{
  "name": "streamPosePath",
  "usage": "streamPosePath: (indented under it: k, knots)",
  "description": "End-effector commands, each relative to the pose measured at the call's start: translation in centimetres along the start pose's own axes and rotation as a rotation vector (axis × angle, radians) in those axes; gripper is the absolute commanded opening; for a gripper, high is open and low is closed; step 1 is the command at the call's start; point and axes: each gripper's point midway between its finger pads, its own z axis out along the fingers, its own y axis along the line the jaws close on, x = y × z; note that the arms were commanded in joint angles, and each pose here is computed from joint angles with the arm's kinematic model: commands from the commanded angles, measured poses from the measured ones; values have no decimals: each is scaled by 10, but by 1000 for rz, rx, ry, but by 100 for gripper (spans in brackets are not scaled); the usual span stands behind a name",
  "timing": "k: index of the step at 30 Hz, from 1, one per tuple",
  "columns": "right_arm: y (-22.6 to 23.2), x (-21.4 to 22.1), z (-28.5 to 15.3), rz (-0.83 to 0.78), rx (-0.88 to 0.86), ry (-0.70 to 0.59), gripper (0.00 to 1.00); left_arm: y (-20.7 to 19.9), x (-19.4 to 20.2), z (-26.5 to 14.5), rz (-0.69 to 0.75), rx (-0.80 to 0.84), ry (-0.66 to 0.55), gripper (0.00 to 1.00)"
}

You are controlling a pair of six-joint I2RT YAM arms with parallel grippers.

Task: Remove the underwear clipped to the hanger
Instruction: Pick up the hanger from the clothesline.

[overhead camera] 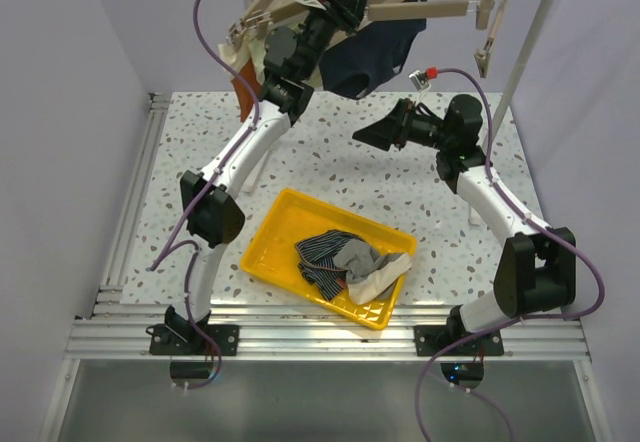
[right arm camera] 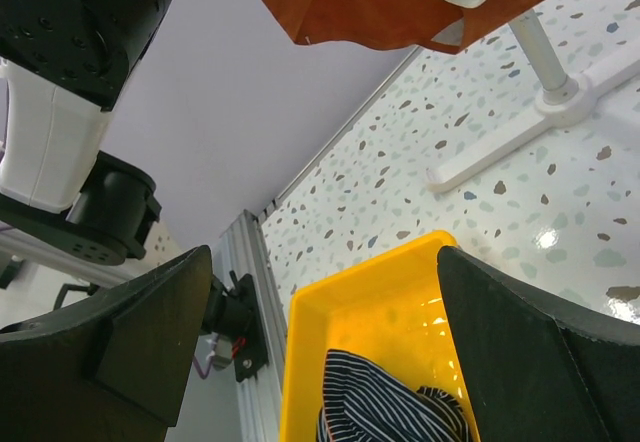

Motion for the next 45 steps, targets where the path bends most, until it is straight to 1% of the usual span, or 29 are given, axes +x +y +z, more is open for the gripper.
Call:
streamPosePath:
  k: [1, 8, 9, 11, 12, 17, 20, 25, 26, 27, 28, 29, 30, 34, 37, 38, 40, 41, 45]
  knots:
    - [12, -5, -7, -52, -11, -13, 99, -18, -54, 5, 28, 39, -138, 0]
    - [11, -6, -7, -48, -6, -14, 99, -18, -69, 2, 56, 6, -144, 0]
    - [11, -6, -7, -47, -6, -14, 99, -18, -71, 2, 57, 4, -143, 10]
    - [12, -8, -8, -61, -8, -17, 98, -16, -67, 0, 59, -2, -126, 20]
    - [13, -8, -8, -65, -10, -16, 99, -18, -70, 0, 55, 0, -127, 30]
    - [16, -11, -8, -97, -10, -10, 99, -18, -67, -2, 34, -5, -101, 43]
    - [17, -12, -8, -123, -10, -5, 99, -22, -72, -3, 18, -6, -95, 55]
    - [19, -15, -10, -217, -12, 13, 98, -25, -69, -6, -3, -1, -63, 67]
    - [22, -16, -11, -230, -13, 22, 99, -27, -74, -7, -13, 2, -66, 70]
    - [22, -16, -11, -249, -12, 27, 99, -27, -75, -8, -15, 1, -63, 76]
    - [21, -18, -11, -294, -8, 31, 99, -28, -75, -9, -23, 3, -58, 78]
    - [22, -18, -12, -304, -4, 40, 99, -30, -78, -10, -29, 2, -55, 83]
    - [22, -19, -12, -338, -3, 43, 99, -30, -78, -10, -32, 2, -50, 84]
    - [25, -24, -13, -377, -2, 44, 99, -23, -81, -11, -40, -29, -34, 84]
    - [24, -28, -11, -377, 4, 38, 98, -13, -76, -10, -24, -62, -16, 81]
    - [25, -30, -11, -383, 3, 33, 99, -11, -68, -10, -22, -68, 1, 80]
    - [26, -31, -11, -379, 3, 26, 99, -11, -65, -8, -18, -59, 5, 78]
    - [27, -33, -11, -383, 2, 22, 99, -6, -54, -8, -18, -63, 21, 77]
    - [31, -35, -11, -381, 1, 14, 98, -4, -45, -4, -13, -58, 24, 73]
